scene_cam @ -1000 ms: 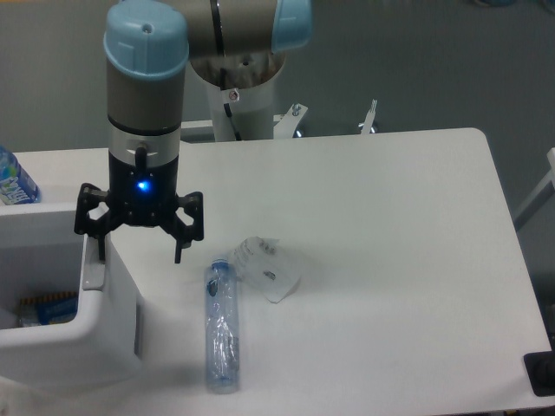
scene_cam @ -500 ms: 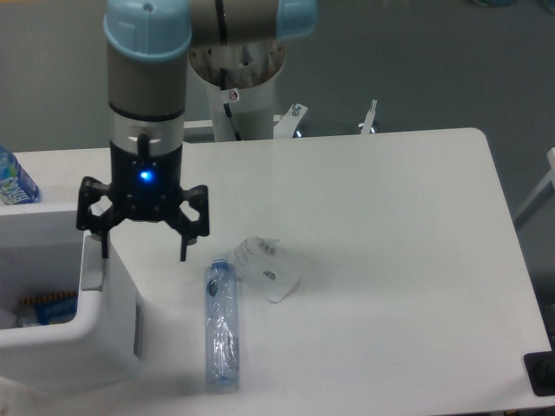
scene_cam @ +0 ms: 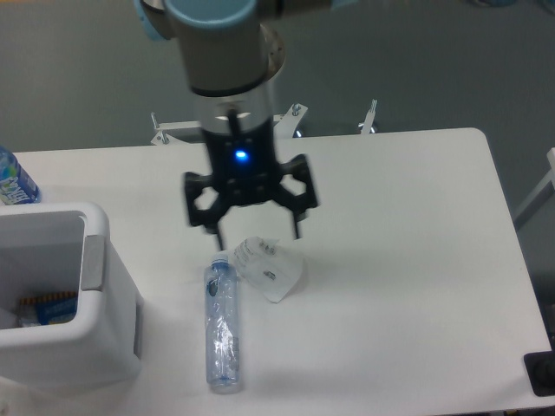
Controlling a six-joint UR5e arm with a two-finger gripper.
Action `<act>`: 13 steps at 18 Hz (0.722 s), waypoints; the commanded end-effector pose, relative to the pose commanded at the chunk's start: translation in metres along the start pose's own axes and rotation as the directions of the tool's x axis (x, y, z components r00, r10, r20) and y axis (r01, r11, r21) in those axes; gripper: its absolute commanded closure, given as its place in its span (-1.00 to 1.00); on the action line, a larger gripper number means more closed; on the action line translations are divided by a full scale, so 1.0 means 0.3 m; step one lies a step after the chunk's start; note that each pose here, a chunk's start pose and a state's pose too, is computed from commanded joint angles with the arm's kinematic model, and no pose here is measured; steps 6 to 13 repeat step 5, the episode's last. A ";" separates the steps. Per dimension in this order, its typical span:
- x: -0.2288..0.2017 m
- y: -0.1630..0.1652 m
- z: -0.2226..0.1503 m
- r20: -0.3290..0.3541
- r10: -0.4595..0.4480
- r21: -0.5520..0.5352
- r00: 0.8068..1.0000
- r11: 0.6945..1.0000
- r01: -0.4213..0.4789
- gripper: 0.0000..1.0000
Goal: Open the trash can
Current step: 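Lift the gripper away from the opened trash can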
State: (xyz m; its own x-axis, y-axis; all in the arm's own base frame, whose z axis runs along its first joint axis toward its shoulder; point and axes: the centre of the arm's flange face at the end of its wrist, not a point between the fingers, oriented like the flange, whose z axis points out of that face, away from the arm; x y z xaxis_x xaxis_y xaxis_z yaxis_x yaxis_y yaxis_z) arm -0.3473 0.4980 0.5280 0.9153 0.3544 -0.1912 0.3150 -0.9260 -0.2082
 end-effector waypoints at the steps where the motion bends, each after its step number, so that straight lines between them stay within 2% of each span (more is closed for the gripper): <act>1: -0.030 0.026 -0.004 -0.002 0.055 -0.025 0.999 0.998 -0.055 -1.00; 4: -0.103 0.085 -0.002 -0.025 0.138 -0.070 0.990 0.988 -0.140 -1.00; 13: -0.119 0.099 0.001 -0.027 0.136 -0.076 0.990 0.988 -0.138 -1.00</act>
